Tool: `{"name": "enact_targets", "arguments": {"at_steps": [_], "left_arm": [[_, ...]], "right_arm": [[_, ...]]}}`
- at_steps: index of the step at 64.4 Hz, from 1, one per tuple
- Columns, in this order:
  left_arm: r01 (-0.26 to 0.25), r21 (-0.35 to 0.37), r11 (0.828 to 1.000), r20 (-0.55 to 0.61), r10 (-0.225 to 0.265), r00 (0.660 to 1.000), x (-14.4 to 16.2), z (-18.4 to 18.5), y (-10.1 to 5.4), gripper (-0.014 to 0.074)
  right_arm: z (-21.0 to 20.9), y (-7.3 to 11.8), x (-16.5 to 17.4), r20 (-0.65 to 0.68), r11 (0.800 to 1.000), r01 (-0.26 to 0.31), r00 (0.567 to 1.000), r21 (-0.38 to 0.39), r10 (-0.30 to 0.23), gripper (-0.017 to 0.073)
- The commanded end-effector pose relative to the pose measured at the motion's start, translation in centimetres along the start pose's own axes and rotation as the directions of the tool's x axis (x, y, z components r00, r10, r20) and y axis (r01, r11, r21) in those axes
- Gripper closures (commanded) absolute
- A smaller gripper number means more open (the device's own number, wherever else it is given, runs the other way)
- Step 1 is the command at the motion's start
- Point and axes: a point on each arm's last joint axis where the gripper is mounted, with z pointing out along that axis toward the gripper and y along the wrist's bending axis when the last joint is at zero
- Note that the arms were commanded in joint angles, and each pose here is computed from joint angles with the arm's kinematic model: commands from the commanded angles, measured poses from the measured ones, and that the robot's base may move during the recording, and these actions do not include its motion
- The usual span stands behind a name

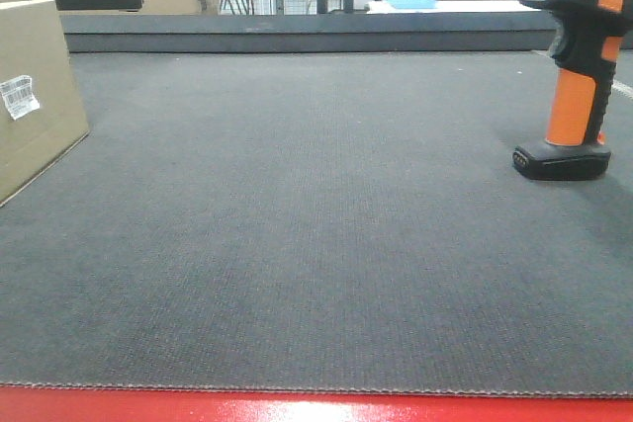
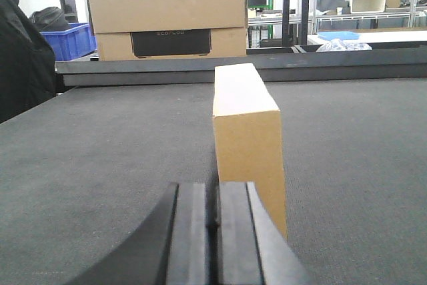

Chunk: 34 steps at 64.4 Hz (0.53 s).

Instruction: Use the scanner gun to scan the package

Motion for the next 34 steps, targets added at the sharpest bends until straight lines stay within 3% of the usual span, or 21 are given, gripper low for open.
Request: {"name": "enact_targets", "arguments": {"at_steps": [1,34], "left_arm": [[0.011,-0.005,1.000,0.030,-0.011,0.999,-0.33,-0.06,0.04,0.0705],[0.011,-0.005,1.000,0.030,-0.011,0.999,-0.33,-0.06,0.04,0.0705]], "right_arm": [[-0.04,-0.01,-0.24,0.028,1.000,0.016,0.999,0.001,-0.016,0.0712],[-0.04,-0.01,-0.24,0.028,1.000,0.016,0.999,0.001,-0.016,0.0712]]}}
